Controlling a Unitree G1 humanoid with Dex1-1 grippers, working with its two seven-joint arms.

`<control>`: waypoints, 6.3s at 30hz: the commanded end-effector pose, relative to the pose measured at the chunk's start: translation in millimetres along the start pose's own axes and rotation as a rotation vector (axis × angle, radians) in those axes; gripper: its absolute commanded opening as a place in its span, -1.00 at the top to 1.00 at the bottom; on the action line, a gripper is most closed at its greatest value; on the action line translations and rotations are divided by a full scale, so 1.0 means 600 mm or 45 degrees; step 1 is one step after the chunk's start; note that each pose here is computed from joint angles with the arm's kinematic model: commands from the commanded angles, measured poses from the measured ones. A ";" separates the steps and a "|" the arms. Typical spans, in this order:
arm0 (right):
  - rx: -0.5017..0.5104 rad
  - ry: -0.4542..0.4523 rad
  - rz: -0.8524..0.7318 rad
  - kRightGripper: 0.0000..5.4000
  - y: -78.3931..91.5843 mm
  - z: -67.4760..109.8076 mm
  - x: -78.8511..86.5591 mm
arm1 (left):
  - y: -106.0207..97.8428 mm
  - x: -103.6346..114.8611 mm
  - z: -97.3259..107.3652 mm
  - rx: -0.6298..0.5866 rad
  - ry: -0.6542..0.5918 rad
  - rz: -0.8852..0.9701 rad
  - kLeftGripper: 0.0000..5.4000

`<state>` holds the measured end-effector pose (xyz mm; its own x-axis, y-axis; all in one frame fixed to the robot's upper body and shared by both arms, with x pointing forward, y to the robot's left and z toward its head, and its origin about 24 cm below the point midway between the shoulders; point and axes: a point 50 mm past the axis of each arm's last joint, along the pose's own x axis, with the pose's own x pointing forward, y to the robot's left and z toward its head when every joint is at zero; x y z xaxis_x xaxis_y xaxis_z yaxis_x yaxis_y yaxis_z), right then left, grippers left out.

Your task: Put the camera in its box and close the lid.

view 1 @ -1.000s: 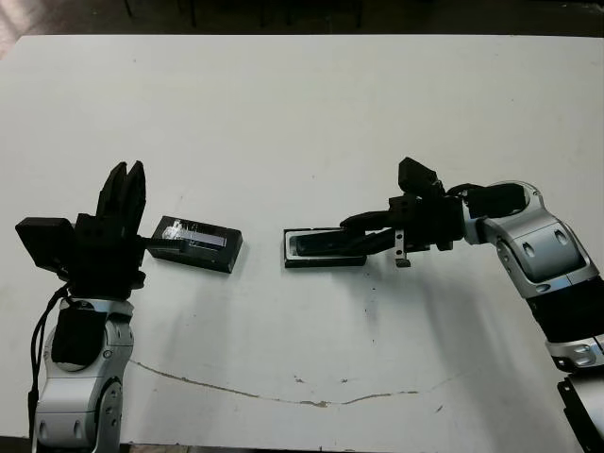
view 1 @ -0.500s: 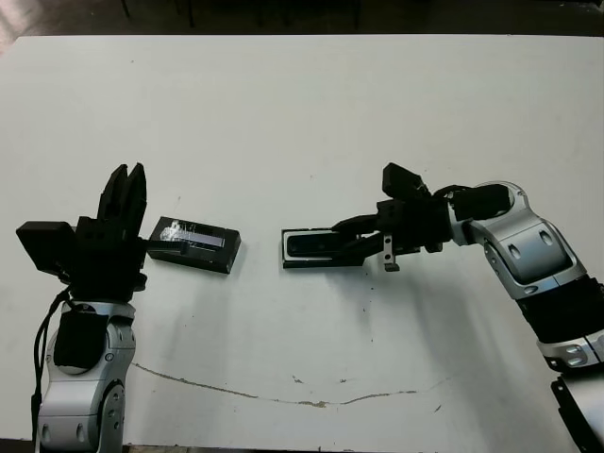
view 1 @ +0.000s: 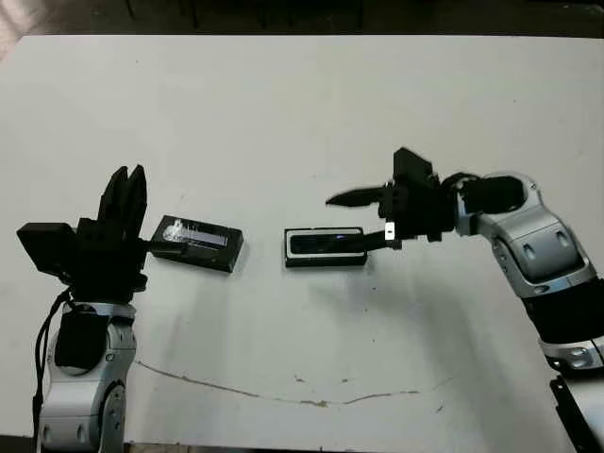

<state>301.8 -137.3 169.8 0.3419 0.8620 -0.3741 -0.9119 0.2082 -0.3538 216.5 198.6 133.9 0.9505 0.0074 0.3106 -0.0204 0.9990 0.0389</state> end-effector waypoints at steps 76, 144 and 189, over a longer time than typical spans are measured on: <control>0.375 -0.282 -0.849 0.99 0.076 -0.045 -0.089 | 0.076 0.167 -0.025 1.269 1.304 -1.861 1.00; 0.453 -0.315 -0.724 1.00 0.110 -0.059 -0.104 | 0.056 -0.066 0.030 0.276 0.757 -1.053 -0.78; 0.448 -0.296 -0.719 1.00 0.109 -0.072 -0.104 | 0.053 -0.104 -0.033 0.286 0.958 -0.956 -0.99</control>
<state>231.0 -194.2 134.8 0.7622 0.6472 0.0122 -0.6411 0.7574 -0.1243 165.7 228.4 103.5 0.6934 -0.5204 -0.4985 0.6727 0.7153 0.1890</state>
